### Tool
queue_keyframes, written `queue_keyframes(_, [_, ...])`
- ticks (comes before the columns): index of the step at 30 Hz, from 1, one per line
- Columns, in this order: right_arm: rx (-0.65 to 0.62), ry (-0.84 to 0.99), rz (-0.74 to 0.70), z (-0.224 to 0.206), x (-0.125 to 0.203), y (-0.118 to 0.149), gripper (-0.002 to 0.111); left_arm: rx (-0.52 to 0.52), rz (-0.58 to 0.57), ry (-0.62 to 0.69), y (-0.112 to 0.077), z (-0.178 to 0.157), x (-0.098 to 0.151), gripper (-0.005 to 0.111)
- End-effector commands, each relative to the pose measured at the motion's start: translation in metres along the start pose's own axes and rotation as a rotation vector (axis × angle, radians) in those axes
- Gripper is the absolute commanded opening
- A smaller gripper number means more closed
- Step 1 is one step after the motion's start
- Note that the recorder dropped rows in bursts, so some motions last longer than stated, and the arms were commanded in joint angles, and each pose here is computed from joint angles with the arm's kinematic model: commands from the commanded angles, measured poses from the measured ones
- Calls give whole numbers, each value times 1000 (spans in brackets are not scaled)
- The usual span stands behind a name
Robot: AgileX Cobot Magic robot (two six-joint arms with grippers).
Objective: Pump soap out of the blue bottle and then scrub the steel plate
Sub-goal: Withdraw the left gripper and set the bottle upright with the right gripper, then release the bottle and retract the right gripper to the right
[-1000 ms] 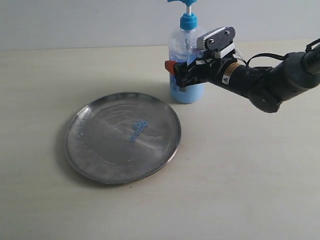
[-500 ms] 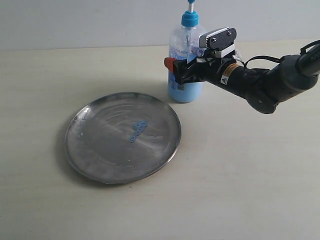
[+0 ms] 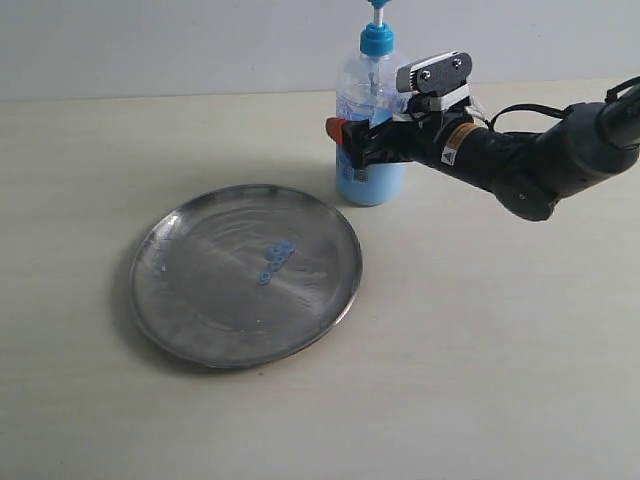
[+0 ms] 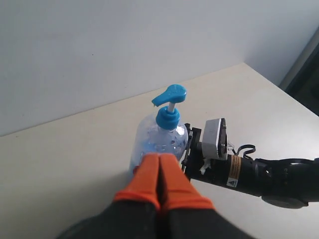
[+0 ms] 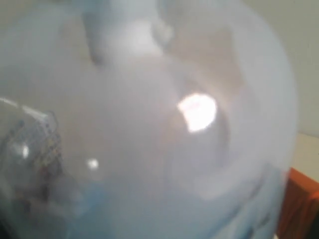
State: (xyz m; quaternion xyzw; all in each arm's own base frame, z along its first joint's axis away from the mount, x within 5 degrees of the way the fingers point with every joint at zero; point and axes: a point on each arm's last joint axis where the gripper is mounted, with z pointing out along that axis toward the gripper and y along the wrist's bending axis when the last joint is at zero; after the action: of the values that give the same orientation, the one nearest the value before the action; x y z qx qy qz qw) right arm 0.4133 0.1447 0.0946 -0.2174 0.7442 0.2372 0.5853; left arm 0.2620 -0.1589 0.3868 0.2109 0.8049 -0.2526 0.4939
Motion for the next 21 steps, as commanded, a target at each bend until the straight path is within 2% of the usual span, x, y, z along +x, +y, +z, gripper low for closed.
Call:
queue_keyframes(1, [-55, -29, -21, -4, -24, 7, 105, -4, -13, -22, -1, -8, 4, 1])
queue_keyframes(9, [19, 69, -13, -13, -45, 5, 105, -9, -18, -16, -2, -15, 13, 1])
queue_keyframes(21, [36, 151, -39, -42, -87, 15, 105, -10, -24, 29, -2, -23, 34, 1])
